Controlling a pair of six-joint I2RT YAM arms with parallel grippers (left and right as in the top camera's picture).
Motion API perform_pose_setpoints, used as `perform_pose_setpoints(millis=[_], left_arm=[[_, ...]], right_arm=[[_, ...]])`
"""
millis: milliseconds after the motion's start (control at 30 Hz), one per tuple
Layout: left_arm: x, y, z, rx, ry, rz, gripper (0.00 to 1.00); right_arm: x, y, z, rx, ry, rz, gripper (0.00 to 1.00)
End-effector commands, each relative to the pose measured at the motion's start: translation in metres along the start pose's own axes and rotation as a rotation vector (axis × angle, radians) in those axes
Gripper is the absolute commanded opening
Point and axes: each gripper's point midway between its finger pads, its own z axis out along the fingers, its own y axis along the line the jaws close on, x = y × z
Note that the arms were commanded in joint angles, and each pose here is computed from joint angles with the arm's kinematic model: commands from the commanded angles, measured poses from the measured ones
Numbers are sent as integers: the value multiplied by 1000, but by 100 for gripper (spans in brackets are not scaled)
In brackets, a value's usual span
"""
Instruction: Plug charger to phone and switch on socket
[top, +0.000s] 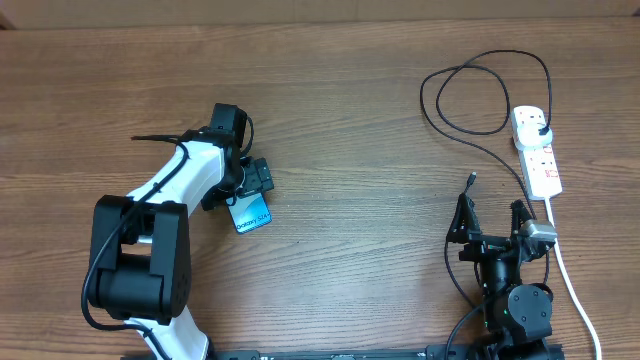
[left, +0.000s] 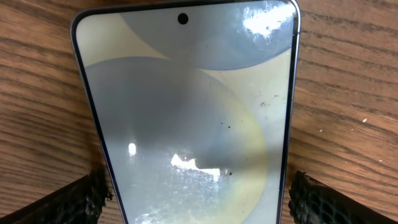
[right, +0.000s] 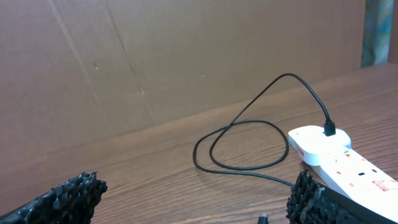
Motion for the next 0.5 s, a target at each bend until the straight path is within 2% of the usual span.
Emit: perform_pose_setpoints(millis=[0, 467], left_arm=[[29, 1, 33, 16, 119, 33, 100], [15, 0, 35, 11, 59, 41, 100]], right_arm=[[3, -1, 0, 7, 1, -4, 100], [3, -1, 0, 7, 1, -3, 100]])
